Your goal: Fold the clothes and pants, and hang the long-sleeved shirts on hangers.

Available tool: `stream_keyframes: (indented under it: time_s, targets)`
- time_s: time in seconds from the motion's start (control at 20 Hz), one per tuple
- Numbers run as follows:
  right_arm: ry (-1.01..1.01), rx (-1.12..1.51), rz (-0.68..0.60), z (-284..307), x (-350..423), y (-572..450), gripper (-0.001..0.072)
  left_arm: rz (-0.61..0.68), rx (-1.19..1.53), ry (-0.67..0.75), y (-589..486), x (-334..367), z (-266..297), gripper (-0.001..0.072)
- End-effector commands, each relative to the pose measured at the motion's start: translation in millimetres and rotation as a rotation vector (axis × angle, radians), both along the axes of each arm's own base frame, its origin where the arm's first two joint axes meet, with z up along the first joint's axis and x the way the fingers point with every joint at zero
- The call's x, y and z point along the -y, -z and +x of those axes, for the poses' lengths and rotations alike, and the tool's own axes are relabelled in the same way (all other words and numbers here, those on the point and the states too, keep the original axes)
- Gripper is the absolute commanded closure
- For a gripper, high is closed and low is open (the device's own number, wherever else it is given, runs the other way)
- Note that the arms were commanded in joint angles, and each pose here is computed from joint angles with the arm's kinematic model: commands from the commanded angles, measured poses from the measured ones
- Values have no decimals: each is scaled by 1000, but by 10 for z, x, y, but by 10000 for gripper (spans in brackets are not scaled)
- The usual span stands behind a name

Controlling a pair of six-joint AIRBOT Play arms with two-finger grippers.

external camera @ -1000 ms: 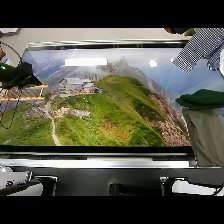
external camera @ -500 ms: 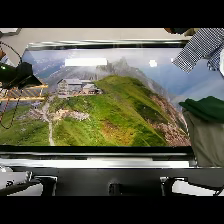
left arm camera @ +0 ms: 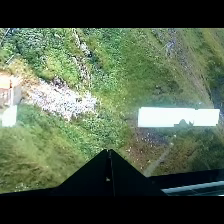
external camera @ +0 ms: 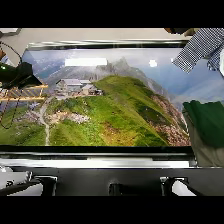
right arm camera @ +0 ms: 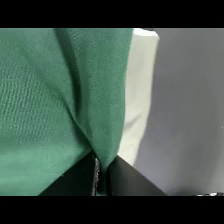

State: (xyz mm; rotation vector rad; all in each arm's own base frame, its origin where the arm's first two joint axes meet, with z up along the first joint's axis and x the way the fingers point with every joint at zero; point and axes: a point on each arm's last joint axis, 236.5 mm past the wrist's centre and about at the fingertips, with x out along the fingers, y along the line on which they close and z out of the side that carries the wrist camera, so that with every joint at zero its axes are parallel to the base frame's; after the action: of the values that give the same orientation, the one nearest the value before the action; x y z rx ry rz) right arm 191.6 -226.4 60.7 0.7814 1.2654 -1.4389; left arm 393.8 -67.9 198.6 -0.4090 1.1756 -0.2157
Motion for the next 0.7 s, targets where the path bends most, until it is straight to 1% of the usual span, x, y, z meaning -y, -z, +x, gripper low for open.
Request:
stream_keyframes:
  time_s: [0.0,0.25,0.65]
  targets:
    - [2,-55,0,-244,-79,219,688,-6,-2,4,-2,13,-6,687]
    - [-8,-109,-26,-429,-64,250,688,-5,-9,9,4,16,-24,687]
    - [-37,-145,-28,-503,-50,205,685,-5,-8,10,4,16,-24,687]
